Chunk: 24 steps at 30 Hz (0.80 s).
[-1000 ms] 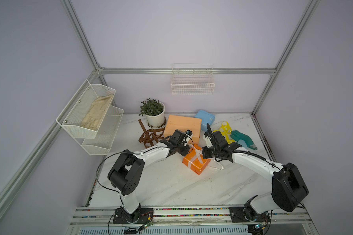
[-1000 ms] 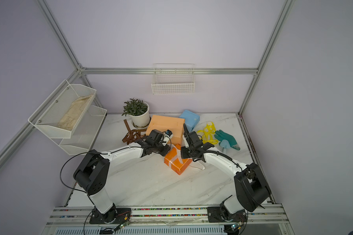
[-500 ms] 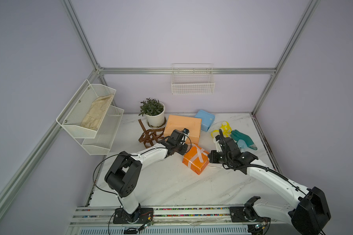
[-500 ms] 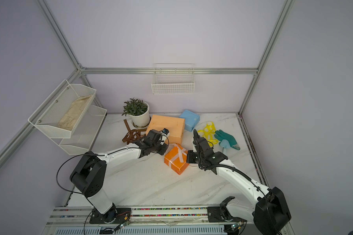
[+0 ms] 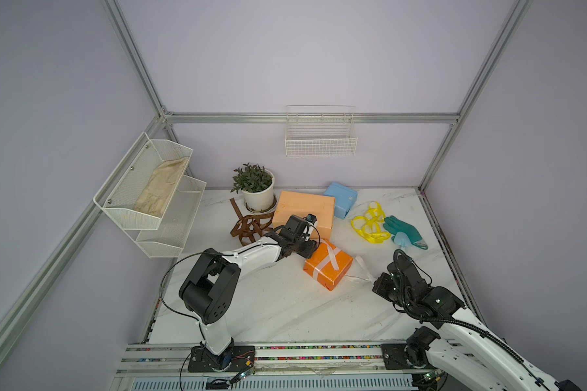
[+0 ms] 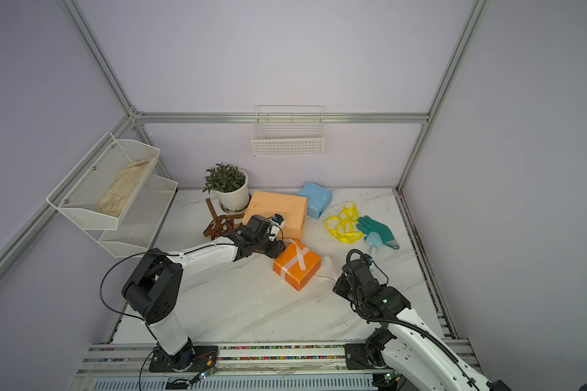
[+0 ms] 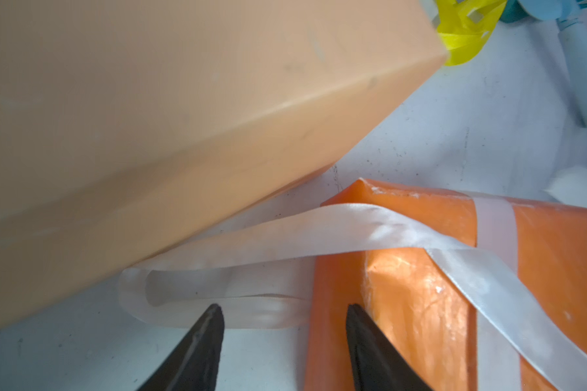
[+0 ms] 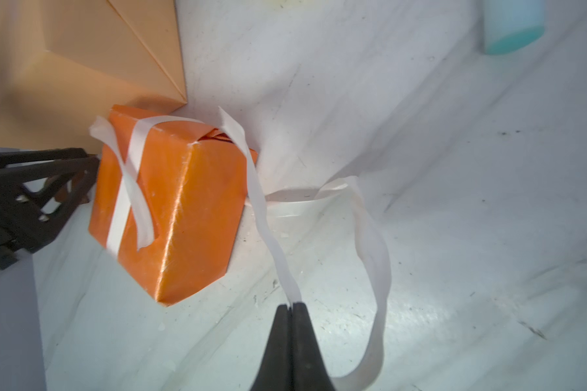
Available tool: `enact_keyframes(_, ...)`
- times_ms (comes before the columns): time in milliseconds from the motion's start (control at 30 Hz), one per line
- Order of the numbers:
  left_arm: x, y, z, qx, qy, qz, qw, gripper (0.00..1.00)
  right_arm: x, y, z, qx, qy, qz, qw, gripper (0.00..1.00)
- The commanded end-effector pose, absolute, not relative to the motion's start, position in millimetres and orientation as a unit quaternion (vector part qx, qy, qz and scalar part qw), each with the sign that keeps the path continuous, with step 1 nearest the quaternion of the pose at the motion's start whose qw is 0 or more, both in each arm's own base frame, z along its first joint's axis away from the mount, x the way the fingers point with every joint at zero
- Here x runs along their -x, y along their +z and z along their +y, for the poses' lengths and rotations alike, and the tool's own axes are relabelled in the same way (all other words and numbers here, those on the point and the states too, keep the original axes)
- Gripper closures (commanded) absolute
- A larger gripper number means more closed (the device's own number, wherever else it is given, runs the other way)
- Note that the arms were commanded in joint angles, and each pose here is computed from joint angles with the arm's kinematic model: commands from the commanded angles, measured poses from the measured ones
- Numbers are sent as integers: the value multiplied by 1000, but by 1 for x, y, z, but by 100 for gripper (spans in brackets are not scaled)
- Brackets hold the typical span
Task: Untie the ribbon bows on the gift boxes
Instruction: Untie the ribbon from the gift box.
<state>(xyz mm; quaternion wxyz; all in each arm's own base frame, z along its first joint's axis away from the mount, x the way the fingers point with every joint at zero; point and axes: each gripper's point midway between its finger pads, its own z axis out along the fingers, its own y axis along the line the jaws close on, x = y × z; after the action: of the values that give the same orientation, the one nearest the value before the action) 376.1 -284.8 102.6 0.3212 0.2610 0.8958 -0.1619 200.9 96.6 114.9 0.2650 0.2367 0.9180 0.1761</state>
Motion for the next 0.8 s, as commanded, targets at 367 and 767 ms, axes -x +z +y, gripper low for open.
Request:
enact_keyframes(367, -377, 173, -323, -181, -278, 881, 338, 30, -254, 127, 122, -183, 145, 929, 286, 3)
enact_keyframes(767, -392, 138, -342, -196, -240, 901, 305, 28, -297, 150, 175, -110, 244, 903, 337, 4)
